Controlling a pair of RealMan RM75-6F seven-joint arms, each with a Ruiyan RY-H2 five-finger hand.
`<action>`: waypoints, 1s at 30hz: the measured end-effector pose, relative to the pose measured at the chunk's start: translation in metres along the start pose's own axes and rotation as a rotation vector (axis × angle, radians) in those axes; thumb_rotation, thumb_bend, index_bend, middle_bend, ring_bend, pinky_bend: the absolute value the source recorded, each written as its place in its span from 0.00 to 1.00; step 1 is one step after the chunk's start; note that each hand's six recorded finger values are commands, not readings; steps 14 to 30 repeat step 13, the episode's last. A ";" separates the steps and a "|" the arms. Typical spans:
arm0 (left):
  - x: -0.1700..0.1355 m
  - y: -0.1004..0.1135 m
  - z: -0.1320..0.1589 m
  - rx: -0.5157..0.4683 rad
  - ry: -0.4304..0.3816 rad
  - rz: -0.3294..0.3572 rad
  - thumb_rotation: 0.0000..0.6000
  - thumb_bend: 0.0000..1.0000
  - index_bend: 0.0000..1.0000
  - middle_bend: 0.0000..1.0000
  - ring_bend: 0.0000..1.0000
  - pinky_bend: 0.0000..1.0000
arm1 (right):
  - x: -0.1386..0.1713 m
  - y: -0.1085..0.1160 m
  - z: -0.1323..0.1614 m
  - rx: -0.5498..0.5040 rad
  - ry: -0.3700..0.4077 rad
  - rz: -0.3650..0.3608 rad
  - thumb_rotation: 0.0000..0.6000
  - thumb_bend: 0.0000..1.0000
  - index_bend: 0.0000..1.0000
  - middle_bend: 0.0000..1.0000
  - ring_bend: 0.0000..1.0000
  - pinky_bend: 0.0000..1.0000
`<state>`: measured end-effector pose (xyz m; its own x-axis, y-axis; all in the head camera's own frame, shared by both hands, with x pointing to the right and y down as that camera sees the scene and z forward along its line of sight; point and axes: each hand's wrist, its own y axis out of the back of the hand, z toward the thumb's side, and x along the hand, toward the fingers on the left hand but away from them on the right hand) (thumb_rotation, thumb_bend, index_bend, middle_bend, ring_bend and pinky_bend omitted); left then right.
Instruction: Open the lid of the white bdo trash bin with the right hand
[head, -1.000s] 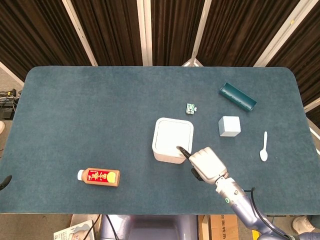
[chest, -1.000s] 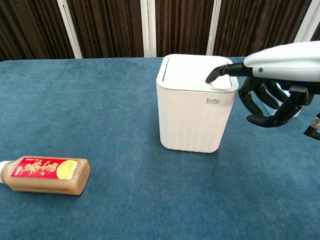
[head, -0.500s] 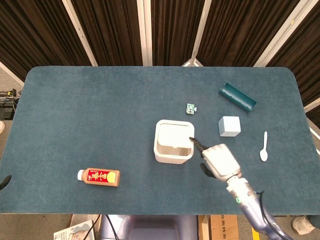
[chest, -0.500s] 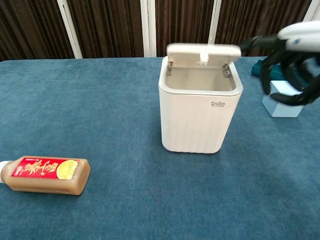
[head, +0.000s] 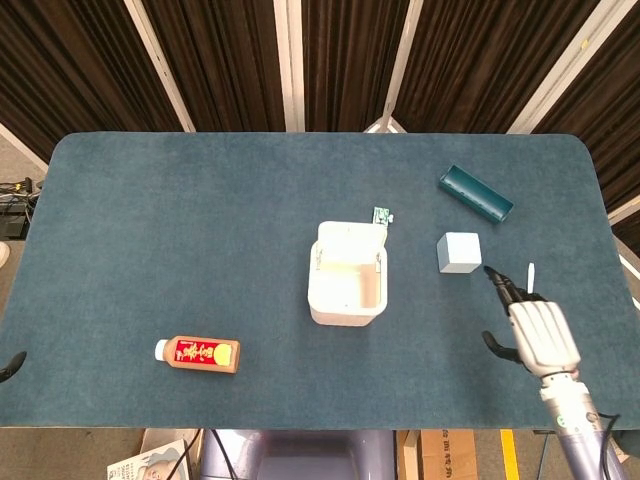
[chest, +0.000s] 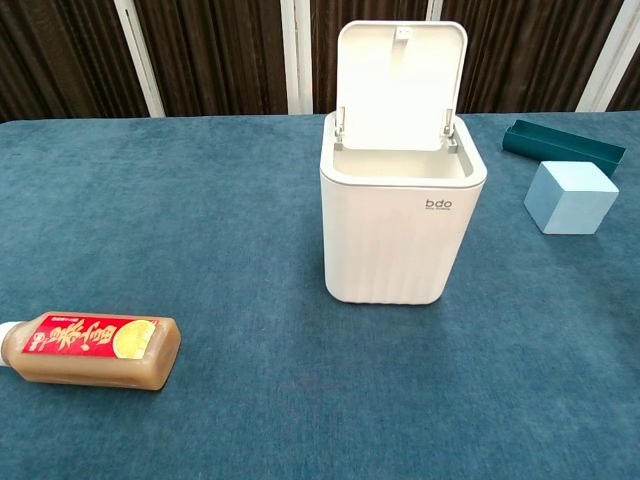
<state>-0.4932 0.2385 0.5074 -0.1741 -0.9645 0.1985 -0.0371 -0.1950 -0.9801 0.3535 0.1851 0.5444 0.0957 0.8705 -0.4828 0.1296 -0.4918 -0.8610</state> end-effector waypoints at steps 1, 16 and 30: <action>0.000 -0.001 0.000 0.002 -0.001 -0.004 1.00 0.02 0.12 0.01 0.00 0.00 | 0.002 -0.002 -0.005 0.007 -0.004 -0.010 1.00 0.27 0.04 0.17 0.27 0.32; -0.007 -0.007 0.006 0.005 -0.046 -0.080 1.00 0.02 0.12 0.01 0.00 0.00 | 0.028 -0.030 -0.044 0.067 -0.026 -0.180 1.00 0.27 0.04 0.16 0.23 0.28; -0.007 -0.007 0.006 0.005 -0.046 -0.080 1.00 0.02 0.12 0.01 0.00 0.00 | 0.028 -0.030 -0.044 0.067 -0.026 -0.180 1.00 0.27 0.04 0.16 0.23 0.28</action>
